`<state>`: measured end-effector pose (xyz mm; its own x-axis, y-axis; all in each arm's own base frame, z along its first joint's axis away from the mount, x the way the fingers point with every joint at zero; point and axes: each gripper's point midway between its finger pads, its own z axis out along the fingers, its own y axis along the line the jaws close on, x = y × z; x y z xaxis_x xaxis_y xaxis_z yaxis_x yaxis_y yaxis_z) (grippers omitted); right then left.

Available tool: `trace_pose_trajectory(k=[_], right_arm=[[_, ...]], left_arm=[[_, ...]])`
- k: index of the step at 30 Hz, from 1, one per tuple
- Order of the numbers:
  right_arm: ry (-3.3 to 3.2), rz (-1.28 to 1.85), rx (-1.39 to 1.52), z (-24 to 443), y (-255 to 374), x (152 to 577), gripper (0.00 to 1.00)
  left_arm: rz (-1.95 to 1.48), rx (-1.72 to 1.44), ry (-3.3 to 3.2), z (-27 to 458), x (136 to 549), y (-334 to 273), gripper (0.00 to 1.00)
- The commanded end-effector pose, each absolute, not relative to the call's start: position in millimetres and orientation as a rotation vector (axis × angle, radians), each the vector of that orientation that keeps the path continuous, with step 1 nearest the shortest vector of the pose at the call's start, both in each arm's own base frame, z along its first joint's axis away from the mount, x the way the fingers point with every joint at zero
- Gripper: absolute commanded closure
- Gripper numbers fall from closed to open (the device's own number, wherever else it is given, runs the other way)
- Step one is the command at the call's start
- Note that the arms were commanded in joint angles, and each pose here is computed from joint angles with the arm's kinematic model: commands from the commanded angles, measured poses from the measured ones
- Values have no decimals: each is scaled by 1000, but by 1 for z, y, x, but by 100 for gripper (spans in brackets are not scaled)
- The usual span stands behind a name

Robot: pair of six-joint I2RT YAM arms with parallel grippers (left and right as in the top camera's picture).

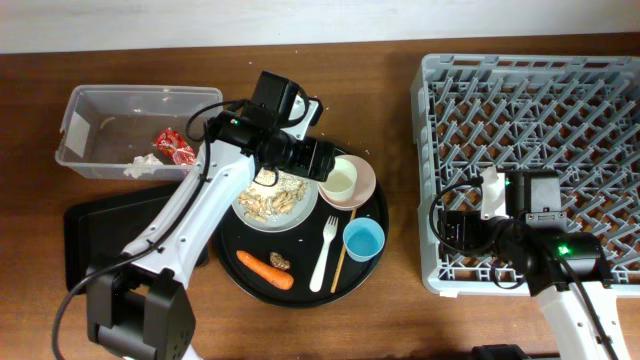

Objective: Sort waste into correct bins and load items into the dishwasher rack

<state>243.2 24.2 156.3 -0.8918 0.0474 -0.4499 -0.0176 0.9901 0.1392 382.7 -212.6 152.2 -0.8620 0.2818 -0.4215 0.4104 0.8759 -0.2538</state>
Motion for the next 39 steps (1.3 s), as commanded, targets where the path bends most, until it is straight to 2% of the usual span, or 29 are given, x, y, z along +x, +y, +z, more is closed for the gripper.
trace_pose_trajectory(k=[1,4,7,8,9,10,11,13,17,20,24,27,28,29,32,39], right_arm=[[2642,176,33,164,21,247,1],[2643,176,33,164,21,247,1],[2645,177,34,164,21,246,1],[2645,177,34,164,21,246,1],[2645,177,34,164,21,246,1],[2645,177,34,164,21,246,1],[2645,177,34,164,21,246,1],[2645,177,34,164,21,246,1],[2645,177,34,164,21,246,1],[2645,176,34,164,21,246,1],[2632,180,58,166,21,249,1],[2519,207,139,182,21,272,1],[2473,285,73,190,33,281,2],[2376,501,-192,207,70,285,2],[2103,892,-624,241,131,270,2],[1855,1067,-801,268,155,277,2]], left_arm=[[-467,523,2623,162,392,-218,1],[-457,525,2707,128,392,-220,18],[-453,479,2796,96,392,-221,23],[-452,482,2810,90,391,-222,31],[-479,497,2837,79,387,-227,48],[-483,505,2839,76,387,-230,69],[-486,510,2827,77,388,-233,79],[-491,510,2804,79,393,-235,91],[-492,511,2805,79,392,-235,100],[-492,503,2801,86,392,-232,100],[-572,430,2690,155,404,-214,100],[-1011,442,2549,214,389,-223,100],[-1203,464,2495,230,381,-229,100],[-1433,522,2411,247,368,-238,100],[-1701,565,2326,265,350,-249,100],[-1778,687,2323,268,322,-281,100]])
